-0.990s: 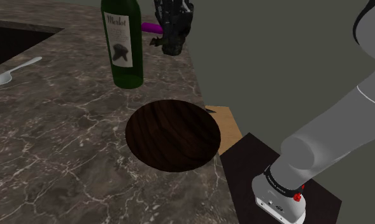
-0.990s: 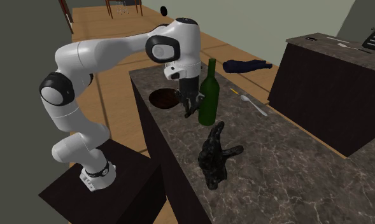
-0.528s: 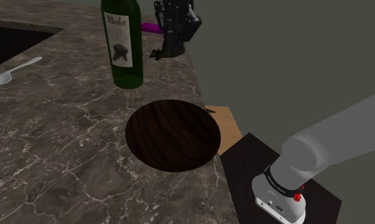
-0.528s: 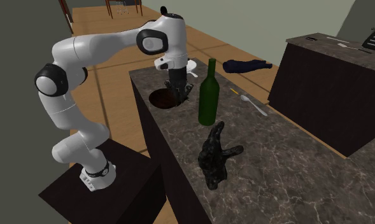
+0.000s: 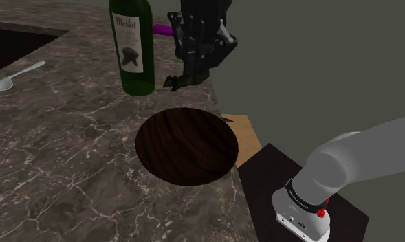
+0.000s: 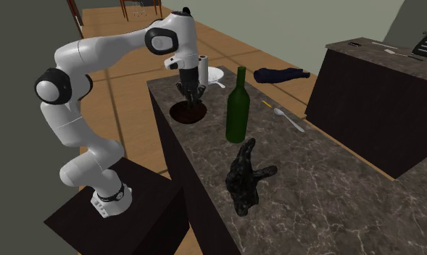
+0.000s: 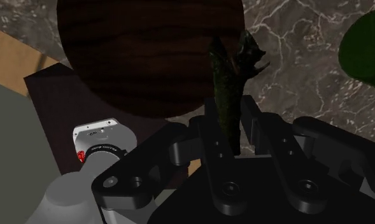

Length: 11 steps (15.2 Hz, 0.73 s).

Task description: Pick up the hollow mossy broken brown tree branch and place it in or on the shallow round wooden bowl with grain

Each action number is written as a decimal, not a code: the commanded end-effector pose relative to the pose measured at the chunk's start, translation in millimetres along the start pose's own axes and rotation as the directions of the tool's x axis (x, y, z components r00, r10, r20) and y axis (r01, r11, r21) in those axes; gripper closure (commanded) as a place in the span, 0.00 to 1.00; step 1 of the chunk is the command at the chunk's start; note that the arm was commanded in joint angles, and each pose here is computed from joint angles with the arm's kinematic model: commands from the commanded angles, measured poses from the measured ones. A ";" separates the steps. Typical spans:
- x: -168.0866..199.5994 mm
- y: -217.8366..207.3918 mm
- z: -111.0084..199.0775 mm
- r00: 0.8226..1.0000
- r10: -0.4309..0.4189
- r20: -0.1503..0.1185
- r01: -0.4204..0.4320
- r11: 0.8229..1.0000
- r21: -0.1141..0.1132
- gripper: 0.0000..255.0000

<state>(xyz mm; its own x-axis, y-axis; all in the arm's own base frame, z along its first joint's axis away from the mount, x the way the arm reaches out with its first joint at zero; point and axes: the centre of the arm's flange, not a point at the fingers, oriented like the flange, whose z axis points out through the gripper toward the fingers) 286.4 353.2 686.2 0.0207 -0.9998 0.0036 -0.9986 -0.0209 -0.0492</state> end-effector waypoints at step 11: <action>-39.0 61.7 25.8 1.000 0.001 0.000 -0.001 1.000 0.000 1.00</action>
<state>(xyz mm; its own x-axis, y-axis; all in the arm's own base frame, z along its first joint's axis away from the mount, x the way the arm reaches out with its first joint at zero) 224.9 390.9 662.2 0.0202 -0.9998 0.0039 -0.9986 -0.0203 -0.0486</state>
